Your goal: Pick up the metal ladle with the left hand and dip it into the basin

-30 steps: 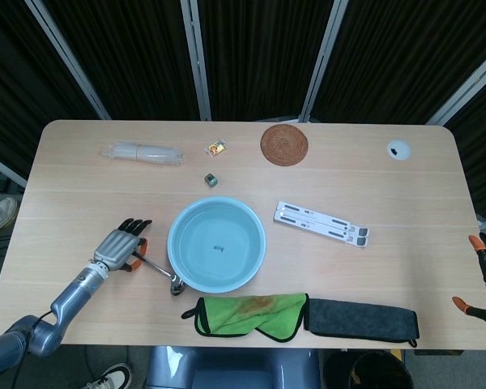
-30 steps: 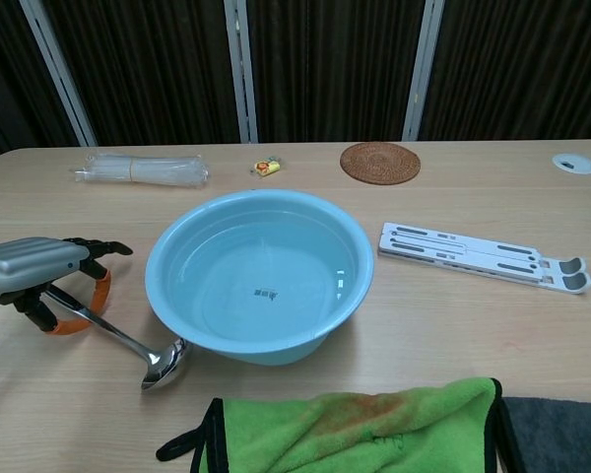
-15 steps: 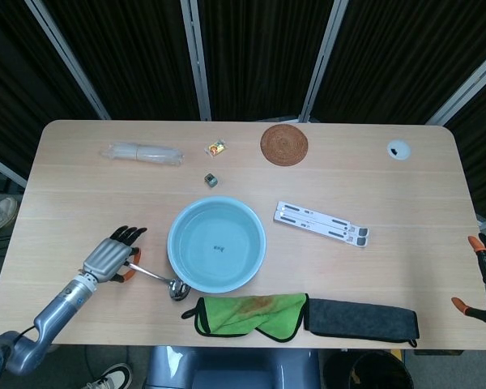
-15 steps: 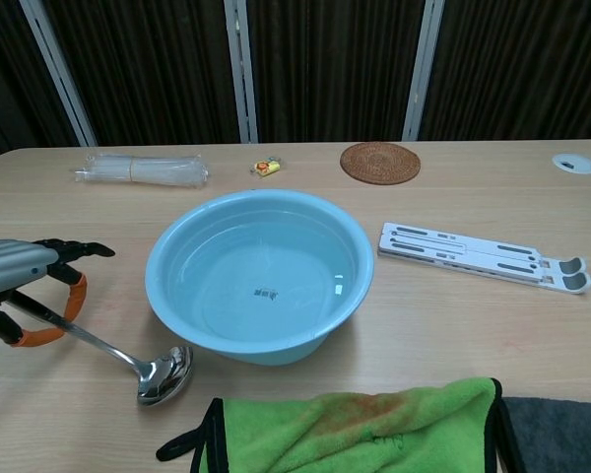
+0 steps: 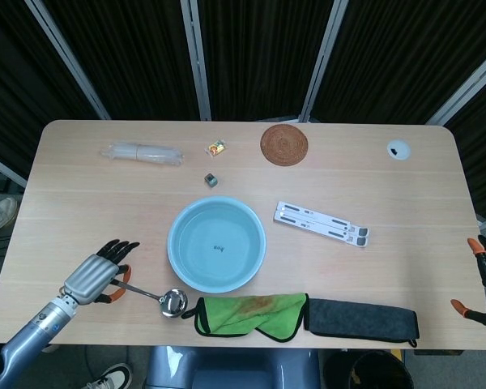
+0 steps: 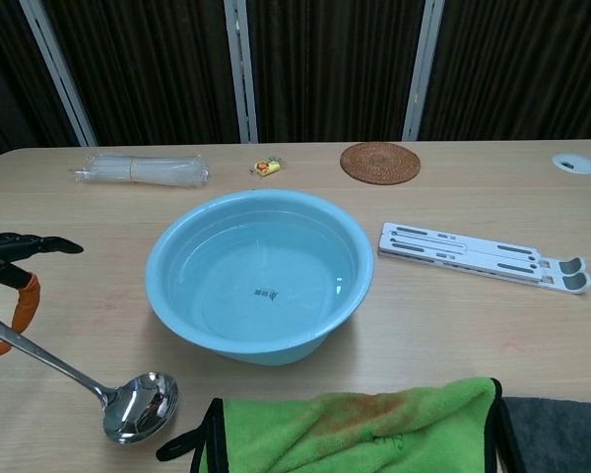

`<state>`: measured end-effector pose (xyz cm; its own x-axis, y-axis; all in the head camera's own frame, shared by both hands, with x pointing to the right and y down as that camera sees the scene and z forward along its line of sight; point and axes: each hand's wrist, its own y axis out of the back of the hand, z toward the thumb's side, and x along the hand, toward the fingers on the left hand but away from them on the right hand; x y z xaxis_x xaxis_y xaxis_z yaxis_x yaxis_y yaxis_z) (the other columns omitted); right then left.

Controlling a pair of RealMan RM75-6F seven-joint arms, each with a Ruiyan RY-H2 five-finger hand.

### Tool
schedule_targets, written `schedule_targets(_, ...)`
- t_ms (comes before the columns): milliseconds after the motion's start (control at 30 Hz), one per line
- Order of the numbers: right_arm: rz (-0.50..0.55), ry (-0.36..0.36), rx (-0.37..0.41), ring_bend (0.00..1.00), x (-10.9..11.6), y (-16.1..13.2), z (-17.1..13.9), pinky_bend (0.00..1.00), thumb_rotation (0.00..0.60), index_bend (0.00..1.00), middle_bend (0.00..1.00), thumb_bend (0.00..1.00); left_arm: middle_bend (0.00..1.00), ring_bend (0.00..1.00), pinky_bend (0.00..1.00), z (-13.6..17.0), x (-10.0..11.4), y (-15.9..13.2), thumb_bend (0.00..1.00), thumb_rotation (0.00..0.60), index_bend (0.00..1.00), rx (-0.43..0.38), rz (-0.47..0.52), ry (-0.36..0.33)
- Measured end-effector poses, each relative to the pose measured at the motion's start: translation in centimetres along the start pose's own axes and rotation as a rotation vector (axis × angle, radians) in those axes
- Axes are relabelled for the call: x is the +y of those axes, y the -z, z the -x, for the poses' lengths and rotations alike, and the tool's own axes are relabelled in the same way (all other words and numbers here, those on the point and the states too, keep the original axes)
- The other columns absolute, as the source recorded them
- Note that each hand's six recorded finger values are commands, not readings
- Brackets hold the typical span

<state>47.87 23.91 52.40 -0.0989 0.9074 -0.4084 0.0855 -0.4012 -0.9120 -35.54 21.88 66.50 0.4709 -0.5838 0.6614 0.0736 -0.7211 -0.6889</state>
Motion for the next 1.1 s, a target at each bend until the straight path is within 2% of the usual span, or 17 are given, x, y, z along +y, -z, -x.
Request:
schedule_targets(467, 0.011, 0.007, 0.013, 0.0, 0.3, -0.2, -0.4, 0.0, 0.6, 0.0, 0.0, 0.0, 0.0, 0.0, 0.0, 1.7, 2.9, -2.1, 0.46, 0.6, 0.62, -0.054, 0.02, -0.019)
schedule_targets(667, 0.025, 0.012, 0.016, 0.0, 0.6, 0.0, -0.6, 0.0, 0.6, 0.0, 0.0, 0.0, 0.0, 0.0, 0.0, 0.6, 6.0, -3.6, 0.46, 0.6, 0.62, -0.094, 0.031, -0.074)
schedule_targets(867, 0.032, 0.012, 0.01, 0.0, 0.8, 0.3, -0.6, 0.0, 0.6, 0.0, 0.0, 0.0, 0.0, 0.0, 0.0, -0.6, 8.2, -3.3, 0.46, 0.6, 0.62, -0.071, 0.042, -0.109)
schedule_targets(1100, 0.039, 0.017, 0.001, 0.0, 0.9, 0.5, -0.4, 0.0, 0.6, 0.0, 0.0, 0.0, 0.0, 0.0, 0.0, -2.0, 9.6, -2.4, 0.46, 0.6, 0.62, -0.044, 0.048, -0.13)
